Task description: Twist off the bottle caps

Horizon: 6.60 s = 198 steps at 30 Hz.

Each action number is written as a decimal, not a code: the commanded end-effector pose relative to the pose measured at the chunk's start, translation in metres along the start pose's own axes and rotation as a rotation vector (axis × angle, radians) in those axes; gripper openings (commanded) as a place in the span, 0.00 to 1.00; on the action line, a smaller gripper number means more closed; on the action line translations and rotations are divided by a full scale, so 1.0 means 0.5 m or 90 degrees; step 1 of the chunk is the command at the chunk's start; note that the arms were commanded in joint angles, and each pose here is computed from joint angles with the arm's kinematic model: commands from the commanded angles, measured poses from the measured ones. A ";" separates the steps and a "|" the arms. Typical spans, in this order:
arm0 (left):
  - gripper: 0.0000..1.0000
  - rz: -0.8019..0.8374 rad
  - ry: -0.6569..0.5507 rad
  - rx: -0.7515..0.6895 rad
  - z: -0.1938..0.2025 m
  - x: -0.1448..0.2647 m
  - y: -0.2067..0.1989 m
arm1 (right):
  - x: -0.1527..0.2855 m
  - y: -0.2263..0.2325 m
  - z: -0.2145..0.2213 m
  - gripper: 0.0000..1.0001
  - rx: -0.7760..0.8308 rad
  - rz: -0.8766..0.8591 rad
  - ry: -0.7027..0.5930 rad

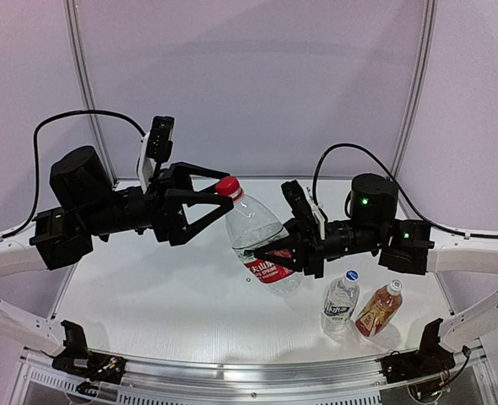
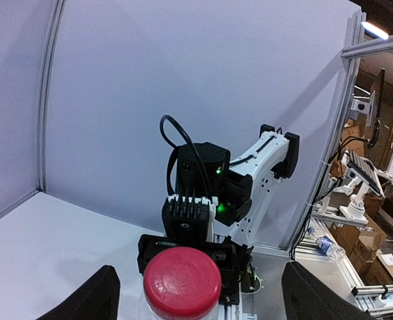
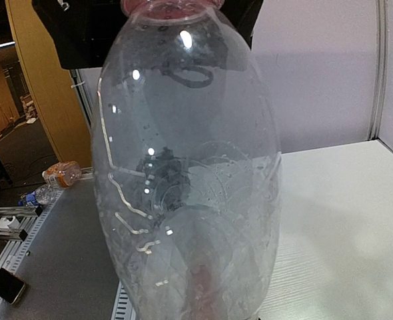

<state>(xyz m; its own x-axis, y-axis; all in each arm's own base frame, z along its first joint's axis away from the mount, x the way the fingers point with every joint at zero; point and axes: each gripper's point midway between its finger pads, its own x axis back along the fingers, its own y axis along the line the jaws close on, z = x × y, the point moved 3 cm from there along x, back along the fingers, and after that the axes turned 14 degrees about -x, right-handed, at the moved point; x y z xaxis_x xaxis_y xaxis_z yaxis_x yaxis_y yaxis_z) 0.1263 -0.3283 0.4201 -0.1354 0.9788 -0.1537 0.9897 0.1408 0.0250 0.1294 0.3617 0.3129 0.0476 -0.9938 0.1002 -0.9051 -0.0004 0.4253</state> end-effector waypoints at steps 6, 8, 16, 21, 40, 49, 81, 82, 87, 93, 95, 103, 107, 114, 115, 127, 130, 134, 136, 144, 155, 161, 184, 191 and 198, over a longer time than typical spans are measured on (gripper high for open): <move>0.69 0.020 -0.020 -0.022 -0.027 -0.020 -0.004 | 0.003 0.001 0.020 0.14 -0.009 -0.013 0.025; 0.64 0.018 -0.018 -0.024 -0.026 -0.025 -0.004 | 0.003 0.000 0.023 0.14 -0.011 -0.011 0.028; 0.47 0.009 -0.009 -0.031 -0.022 -0.033 -0.002 | 0.000 -0.004 0.024 0.14 -0.014 -0.009 0.030; 0.35 -0.001 -0.001 -0.037 -0.016 -0.038 -0.001 | -0.001 -0.005 0.025 0.14 -0.015 -0.009 0.031; 0.17 -0.210 0.061 0.002 0.040 -0.053 0.067 | -0.008 -0.078 -0.031 0.14 -0.038 0.152 -0.045; 0.17 -0.439 0.077 0.119 0.088 -0.047 0.152 | 0.021 -0.144 -0.099 0.13 -0.051 0.321 -0.160; 0.98 -0.400 0.065 0.043 0.044 -0.045 0.100 | 0.011 -0.145 -0.056 0.13 -0.044 0.293 -0.131; 0.99 -0.407 0.077 0.032 0.053 -0.036 0.099 | 0.013 -0.144 -0.057 0.13 -0.041 0.292 -0.132; 0.99 -0.409 0.077 -0.018 0.080 0.031 0.087 | 0.020 -0.131 -0.055 0.13 -0.025 0.281 -0.120; 0.99 -0.262 0.035 -0.069 0.029 0.066 0.037 | 0.005 -0.063 -0.029 0.14 0.004 0.136 -0.057; 0.98 -0.209 0.010 -0.073 0.014 0.073 0.021 | 0.005 -0.050 -0.022 0.14 0.011 0.109 -0.046; 0.95 -0.137 -0.021 -0.053 -0.003 0.111 0.012 | 0.003 -0.052 -0.005 0.14 0.006 0.102 -0.030; 0.95 -0.029 -0.004 -0.078 0.015 0.090 -0.026 | -0.017 -0.057 0.011 0.14 -0.007 0.080 -0.001; 0.95 -0.016 0.047 -0.092 0.045 0.054 -0.016 | -0.035 -0.012 0.022 0.15 -0.024 -0.042 0.044; 0.95 -0.024 0.059 -0.090 0.054 0.050 -0.010 | -0.035 -0.005 0.022 0.15 -0.023 -0.056 0.045; 0.79 0.014 0.102 -0.062 0.105 0.005 0.004 | -0.027 0.021 0.010 0.17 -0.017 -0.094 0.051; 0.59 0.007 0.115 -0.054 0.116 -0.010 0.014 | -0.030 0.021 0.014 0.17 -0.021 -0.099 0.058; 0.34 0.007 0.115 -0.050 0.125 -0.020 0.017 | -0.032 0.011 0.017 0.17 -0.021 -0.083 0.059; 0.29 0.003 0.115 -0.049 0.126 -0.022 0.018 | -0.034 0.004 0.018 0.18 -0.023 -0.067 0.058; 0.25 -0.097 0.143 -0.051 0.123 -0.003 0.061 | -0.035 -0.034 0.016 0.77 -0.033 0.025 0.065; 0.27 -0.412 0.264 -0.075 0.129 0.104 0.186 | 0.029 -0.106 -0.029 0.99 -0.053 0.277 0.004; 0.28 -0.610 0.322 -0.042 0.159 0.200 0.264 | 0.084 -0.110 -0.050 0.99 -0.108 0.350 -0.071; 0.36 -0.847 0.512 0.059 0.408 0.328 0.422 | 0.190 -0.072 0.012 0.99 -0.173 0.394 -0.115; 0.42 -0.838 0.519 0.070 0.424 0.324 0.420 | 0.187 -0.074 0.024 0.99 -0.172 0.394 -0.099; 0.61 -0.822 0.523 0.064 0.428 0.315 0.407 | 0.181 -0.073 0.024 0.99 -0.172 0.388 -0.090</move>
<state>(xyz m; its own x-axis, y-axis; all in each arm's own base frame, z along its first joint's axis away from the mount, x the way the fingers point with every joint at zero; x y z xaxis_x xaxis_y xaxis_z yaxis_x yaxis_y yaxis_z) 0.3201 -0.1735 0.1961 -0.8366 0.0033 0.5478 0.1584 0.9587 0.2361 0.1664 0.2684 0.3057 -0.5350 -0.8081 0.2464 -0.6096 0.5712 0.5497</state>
